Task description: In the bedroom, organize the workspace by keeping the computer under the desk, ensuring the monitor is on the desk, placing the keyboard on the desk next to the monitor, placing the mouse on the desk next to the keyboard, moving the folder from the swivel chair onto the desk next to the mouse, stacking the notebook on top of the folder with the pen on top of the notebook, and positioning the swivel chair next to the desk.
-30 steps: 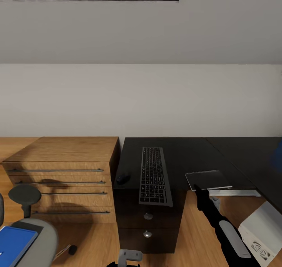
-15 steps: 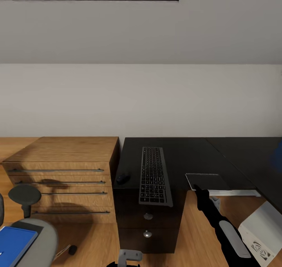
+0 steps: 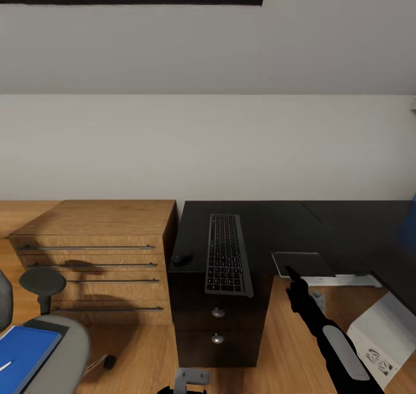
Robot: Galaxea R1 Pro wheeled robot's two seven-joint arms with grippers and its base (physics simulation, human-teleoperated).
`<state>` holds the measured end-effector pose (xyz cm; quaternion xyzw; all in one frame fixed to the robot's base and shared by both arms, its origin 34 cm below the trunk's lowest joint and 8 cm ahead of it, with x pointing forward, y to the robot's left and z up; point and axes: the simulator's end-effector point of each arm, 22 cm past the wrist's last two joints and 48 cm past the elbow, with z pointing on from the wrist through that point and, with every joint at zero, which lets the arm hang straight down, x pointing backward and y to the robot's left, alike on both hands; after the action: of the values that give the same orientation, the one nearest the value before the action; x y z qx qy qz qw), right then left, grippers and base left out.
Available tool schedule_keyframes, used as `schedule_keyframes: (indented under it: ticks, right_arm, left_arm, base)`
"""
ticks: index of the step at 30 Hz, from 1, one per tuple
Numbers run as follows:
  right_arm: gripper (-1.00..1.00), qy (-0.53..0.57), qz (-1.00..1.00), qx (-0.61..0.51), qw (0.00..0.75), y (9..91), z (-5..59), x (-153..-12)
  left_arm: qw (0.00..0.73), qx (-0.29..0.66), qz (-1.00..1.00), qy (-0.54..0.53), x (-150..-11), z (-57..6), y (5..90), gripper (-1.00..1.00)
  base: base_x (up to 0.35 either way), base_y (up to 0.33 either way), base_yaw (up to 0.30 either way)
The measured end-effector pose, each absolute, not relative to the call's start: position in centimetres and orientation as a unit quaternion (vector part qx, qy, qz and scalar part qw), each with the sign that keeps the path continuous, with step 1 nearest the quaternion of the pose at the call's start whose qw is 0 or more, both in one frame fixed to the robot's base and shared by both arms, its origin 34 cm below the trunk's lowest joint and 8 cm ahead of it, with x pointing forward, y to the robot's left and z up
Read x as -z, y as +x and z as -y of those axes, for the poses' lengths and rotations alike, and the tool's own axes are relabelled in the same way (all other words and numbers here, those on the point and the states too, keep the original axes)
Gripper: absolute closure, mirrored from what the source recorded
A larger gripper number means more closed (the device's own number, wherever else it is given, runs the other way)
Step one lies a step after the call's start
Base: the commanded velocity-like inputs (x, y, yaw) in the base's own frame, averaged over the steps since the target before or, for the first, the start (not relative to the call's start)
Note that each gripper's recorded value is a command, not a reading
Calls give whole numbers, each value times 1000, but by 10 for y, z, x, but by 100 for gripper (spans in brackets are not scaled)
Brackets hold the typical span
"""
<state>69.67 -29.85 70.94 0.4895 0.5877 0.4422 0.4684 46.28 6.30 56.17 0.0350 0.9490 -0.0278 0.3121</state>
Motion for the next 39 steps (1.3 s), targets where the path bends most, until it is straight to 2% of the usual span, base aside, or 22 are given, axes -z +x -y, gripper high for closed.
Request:
schedule_keyframes:
  ticks: [23,39]
  right_arm:
    - [-100,489,-588,-442,469,697,298,-709]
    - [-100,489,-588,-442,469,697,299,-709]
  left_arm:
    - [312,29,-949,35,-562,-62,463,-100]
    - [311,28,-949,34,-561,-64,463,-100]
  base:
    - [-20,0,0]
    - [-297,0,0]
